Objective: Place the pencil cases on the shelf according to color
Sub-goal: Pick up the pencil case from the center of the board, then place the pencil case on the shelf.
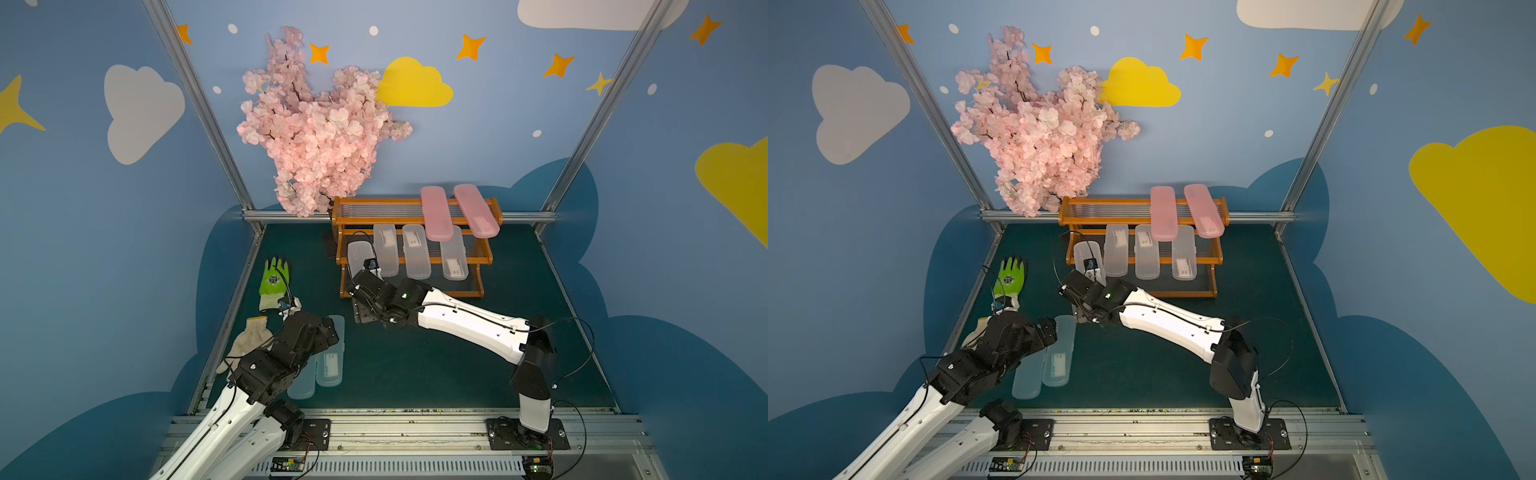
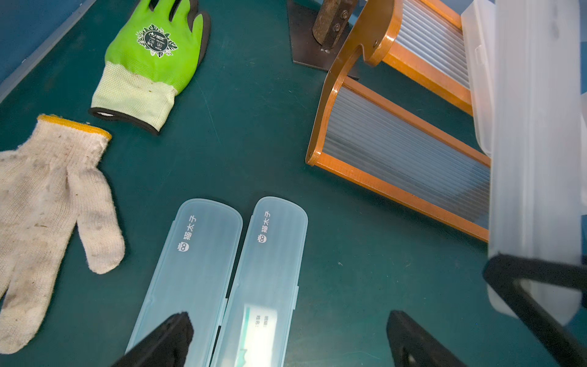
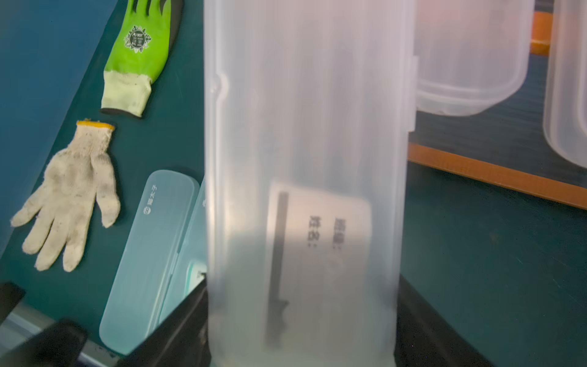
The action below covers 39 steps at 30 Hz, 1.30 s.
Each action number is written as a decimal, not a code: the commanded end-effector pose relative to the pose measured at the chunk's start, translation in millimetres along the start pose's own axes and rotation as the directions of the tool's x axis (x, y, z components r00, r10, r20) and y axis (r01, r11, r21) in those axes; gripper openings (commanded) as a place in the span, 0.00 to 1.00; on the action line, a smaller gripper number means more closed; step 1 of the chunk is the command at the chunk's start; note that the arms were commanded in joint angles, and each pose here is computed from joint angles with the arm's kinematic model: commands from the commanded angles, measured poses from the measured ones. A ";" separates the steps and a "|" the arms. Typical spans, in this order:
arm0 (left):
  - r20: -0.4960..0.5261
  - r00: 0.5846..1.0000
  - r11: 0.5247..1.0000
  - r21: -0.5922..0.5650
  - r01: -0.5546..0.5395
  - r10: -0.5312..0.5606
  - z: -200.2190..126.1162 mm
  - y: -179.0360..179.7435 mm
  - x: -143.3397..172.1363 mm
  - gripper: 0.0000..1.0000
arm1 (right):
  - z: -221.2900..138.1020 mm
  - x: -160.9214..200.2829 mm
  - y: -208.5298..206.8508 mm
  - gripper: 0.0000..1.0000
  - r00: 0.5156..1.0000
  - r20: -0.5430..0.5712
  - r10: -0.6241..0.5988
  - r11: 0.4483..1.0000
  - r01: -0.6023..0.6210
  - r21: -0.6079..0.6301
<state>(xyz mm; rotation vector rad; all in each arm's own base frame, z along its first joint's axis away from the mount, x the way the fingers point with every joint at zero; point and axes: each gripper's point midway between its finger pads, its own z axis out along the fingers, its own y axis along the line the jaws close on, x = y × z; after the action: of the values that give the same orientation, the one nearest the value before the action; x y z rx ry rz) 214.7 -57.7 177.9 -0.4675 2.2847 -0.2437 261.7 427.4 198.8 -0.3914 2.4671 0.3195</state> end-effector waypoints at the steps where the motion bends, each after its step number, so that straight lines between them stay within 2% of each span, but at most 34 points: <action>1: 0.031 0.999 0.999 -0.007 -0.033 0.033 3.7 -2.6 -7.7 1.00 | 12.4 -17.8 5.3 0.72 1.000 0.011 0.027 1.000 -0.027 -0.011; 8: -0.005 0.996 0.996 -0.015 -0.084 0.084 10.0 -10.6 -9.9 1.00 | 38.9 -48.2 1.2 0.74 0.997 0.006 0.071 0.997 -0.071 0.017; 16: -0.010 0.999 0.999 0.015 -0.049 0.049 12.6 -7.6 -2.9 1.00 | 61.8 -76.2 8.7 0.74 0.993 0.015 0.114 0.992 -0.114 -0.047; 27: -0.075 0.996 0.998 0.050 -0.037 0.040 18.2 -8.5 16.3 1.00 | 84.7 -95.6 4.3 0.75 0.981 0.034 0.192 0.978 -0.189 -0.090; 35: -0.102 0.994 0.997 0.067 -0.032 0.038 18.6 -9.3 23.3 1.00 | 93.6 -104.3 7.5 0.85 0.969 0.036 0.246 0.961 -0.239 -0.139; 39: -0.135 0.989 0.995 0.096 -0.041 0.054 21.0 -12.6 32.2 1.00 | 85.9 -108.0 12.8 0.92 0.971 0.028 0.239 0.957 -0.230 -0.179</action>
<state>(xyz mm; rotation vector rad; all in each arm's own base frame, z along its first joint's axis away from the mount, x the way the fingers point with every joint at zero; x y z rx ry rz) 217.0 -78.0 152.3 -0.3757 2.3784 -0.3316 382.8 480.2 190.9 -0.1576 2.4676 0.5752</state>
